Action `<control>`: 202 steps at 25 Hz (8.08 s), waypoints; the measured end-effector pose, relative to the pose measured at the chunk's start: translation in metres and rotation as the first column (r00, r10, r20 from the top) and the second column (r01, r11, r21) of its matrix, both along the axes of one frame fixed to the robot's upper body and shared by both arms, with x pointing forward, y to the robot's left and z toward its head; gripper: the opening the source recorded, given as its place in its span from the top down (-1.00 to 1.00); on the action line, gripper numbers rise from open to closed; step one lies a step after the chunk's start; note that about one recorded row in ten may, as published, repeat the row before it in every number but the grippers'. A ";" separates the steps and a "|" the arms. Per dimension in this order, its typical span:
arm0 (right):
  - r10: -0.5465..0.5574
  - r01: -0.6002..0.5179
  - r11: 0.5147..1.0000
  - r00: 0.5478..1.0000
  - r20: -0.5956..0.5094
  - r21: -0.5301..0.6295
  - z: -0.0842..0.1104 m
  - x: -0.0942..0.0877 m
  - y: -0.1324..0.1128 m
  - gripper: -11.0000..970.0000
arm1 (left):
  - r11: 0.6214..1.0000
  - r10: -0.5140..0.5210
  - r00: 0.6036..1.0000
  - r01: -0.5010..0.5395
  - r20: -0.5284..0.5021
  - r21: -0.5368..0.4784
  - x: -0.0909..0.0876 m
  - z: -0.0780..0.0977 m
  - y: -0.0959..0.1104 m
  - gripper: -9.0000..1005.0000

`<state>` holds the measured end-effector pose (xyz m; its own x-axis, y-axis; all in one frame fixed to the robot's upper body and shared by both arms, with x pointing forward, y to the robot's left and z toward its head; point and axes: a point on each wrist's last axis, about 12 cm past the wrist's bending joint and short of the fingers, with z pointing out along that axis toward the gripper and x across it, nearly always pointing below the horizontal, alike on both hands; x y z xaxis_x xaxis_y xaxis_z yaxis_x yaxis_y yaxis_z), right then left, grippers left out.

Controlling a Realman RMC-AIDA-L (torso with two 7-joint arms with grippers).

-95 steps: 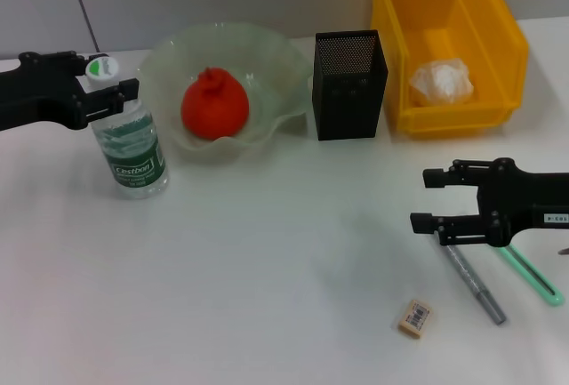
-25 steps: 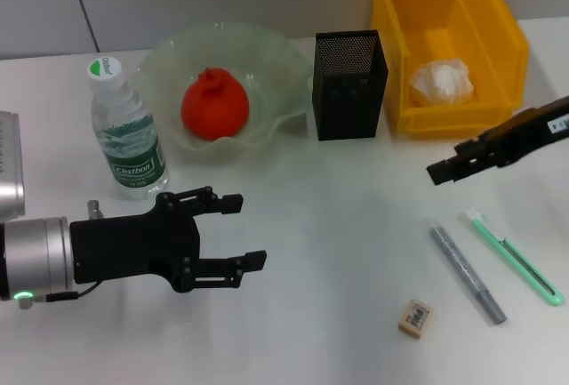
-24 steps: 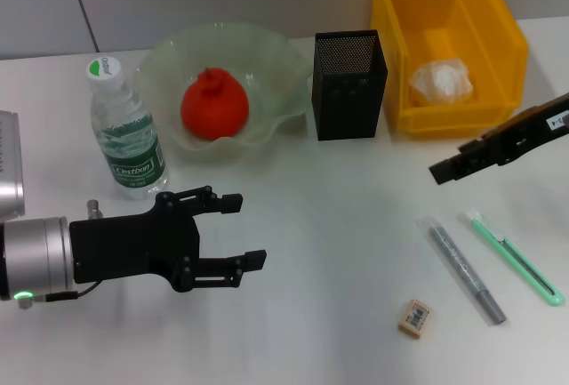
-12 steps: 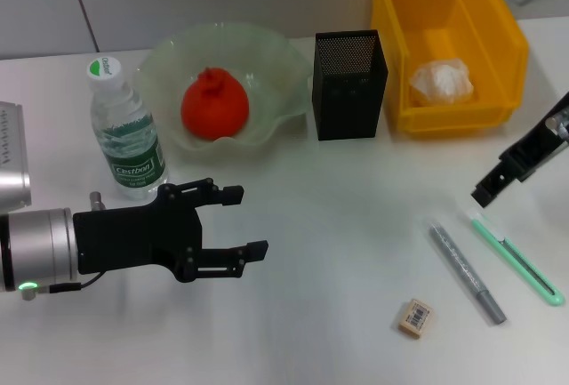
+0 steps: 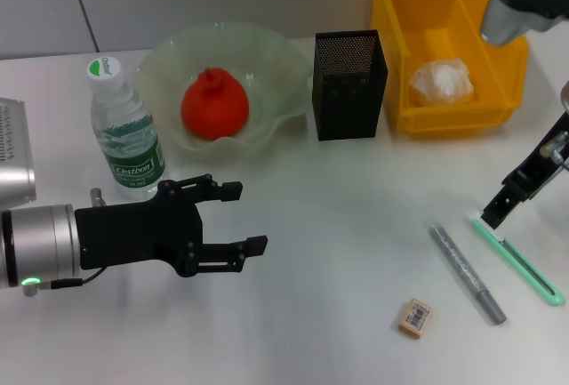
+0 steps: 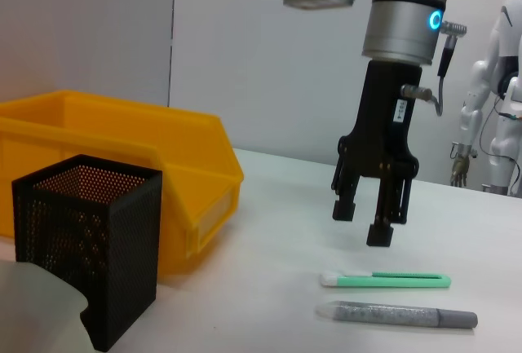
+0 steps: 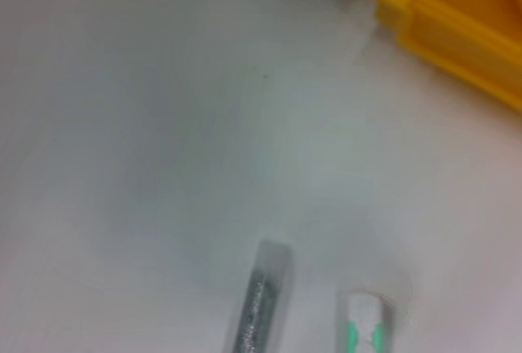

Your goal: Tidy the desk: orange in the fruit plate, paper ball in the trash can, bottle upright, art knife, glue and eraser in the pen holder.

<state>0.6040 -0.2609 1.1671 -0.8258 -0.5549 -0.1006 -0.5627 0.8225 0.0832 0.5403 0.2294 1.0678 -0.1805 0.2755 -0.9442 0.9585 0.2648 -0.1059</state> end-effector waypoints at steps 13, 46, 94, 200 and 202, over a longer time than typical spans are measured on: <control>0.057 -0.057 0.998 0.998 0.010 -0.036 -0.024 0.002 0.011 -0.28 | 1.000 0.003 1.000 -0.003 -0.004 0.002 0.000 -0.001 0.000 -0.67; 0.037 -0.037 0.999 0.999 0.016 -0.028 -0.039 0.001 0.014 0.21 | 1.000 0.000 1.000 0.000 -0.004 0.001 -0.001 -0.001 0.001 -0.67; -0.019 -0.314 0.780 0.853 0.522 0.541 0.035 -0.002 -0.021 0.61 | 1.000 0.004 1.000 -0.004 0.006 -0.026 0.003 0.005 -0.001 -0.67; -0.444 -0.400 0.567 0.588 0.676 0.720 -0.027 0.024 0.014 -0.63 | 0.996 0.014 1.000 -0.013 0.008 -0.087 -0.009 0.003 0.006 -0.66; -0.416 -0.445 0.519 0.614 0.671 0.730 -0.017 0.016 0.010 -0.63 | 0.996 0.016 1.000 -0.015 0.009 -0.092 -0.009 0.003 0.006 -0.66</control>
